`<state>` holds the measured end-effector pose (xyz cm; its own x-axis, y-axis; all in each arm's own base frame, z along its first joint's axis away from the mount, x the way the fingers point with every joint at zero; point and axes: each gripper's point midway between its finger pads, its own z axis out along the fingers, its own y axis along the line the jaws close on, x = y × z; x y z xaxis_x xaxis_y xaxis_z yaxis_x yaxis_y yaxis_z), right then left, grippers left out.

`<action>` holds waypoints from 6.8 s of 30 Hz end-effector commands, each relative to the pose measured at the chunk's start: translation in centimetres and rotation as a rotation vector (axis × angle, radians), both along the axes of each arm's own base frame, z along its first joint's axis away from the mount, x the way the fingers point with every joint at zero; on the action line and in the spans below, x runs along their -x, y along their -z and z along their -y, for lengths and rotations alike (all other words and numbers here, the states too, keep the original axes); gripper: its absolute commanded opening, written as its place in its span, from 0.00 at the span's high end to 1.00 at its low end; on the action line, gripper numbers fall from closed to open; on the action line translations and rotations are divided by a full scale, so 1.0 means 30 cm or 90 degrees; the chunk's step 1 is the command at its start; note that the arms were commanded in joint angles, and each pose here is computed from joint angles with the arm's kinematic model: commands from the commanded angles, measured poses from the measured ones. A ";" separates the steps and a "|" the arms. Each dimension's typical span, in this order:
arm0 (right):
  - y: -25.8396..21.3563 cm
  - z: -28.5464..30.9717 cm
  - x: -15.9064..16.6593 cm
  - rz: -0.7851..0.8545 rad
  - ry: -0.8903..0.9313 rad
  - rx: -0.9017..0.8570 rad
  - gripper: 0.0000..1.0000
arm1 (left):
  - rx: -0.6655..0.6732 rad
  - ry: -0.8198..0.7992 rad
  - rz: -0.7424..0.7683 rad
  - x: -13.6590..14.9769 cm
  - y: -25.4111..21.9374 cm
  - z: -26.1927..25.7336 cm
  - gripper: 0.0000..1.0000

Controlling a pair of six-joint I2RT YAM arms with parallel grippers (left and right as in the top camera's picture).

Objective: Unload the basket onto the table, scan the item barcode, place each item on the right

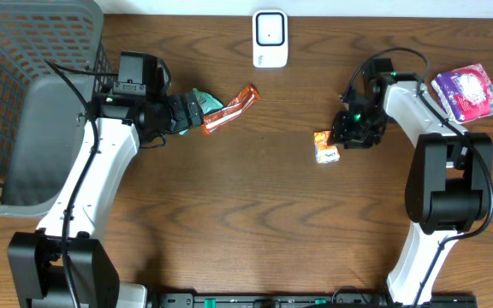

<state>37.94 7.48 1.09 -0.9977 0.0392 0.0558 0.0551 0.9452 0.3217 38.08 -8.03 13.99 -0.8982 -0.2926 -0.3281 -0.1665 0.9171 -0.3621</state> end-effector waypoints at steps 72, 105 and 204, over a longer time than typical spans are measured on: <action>-0.145 0.739 -0.402 0.235 0.231 0.204 0.99 | -0.004 -0.003 0.005 -0.001 -0.010 -0.008 0.02; -0.837 0.350 -0.235 0.400 0.173 -0.077 0.01 | -0.004 -0.003 0.005 -0.001 -0.010 -0.008 0.02; -0.794 0.337 -0.184 0.342 0.178 -0.074 0.01 | 0.014 0.371 -0.030 -0.005 0.462 0.420 0.36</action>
